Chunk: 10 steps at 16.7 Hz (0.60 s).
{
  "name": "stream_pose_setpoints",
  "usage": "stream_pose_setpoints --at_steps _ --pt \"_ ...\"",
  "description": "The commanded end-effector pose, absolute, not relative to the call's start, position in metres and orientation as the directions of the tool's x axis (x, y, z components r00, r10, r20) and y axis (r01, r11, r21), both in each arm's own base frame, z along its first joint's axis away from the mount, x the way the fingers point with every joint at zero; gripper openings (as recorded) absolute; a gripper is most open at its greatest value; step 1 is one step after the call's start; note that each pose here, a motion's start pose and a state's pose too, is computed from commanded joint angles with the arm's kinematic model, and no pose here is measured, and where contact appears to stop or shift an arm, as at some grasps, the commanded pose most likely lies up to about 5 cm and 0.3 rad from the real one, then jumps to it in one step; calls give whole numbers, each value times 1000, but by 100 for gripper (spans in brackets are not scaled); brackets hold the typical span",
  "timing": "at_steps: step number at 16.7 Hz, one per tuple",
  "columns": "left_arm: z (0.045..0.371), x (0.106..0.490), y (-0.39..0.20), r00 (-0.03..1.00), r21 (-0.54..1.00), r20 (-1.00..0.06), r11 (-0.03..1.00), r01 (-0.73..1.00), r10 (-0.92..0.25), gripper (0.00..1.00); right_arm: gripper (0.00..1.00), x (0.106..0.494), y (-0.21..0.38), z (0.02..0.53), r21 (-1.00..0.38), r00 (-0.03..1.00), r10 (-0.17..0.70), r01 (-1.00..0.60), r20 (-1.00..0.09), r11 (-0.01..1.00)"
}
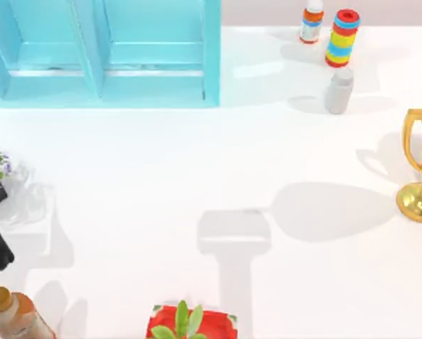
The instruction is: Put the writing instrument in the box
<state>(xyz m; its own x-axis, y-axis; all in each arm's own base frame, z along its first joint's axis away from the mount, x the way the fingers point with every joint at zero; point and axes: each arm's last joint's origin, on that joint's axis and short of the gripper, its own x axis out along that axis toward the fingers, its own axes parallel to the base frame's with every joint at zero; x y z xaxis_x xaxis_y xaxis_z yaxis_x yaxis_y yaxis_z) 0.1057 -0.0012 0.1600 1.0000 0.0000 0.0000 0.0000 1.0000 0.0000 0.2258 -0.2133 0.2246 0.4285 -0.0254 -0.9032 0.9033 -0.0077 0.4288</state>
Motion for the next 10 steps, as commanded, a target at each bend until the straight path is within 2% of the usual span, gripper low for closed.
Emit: stream_pose_setpoints --at_steps 10 --pt "160 106 -1 1000 0 0 1000 0 0 100 0 249 -183 180 437 436 -15 900 -900 -2"
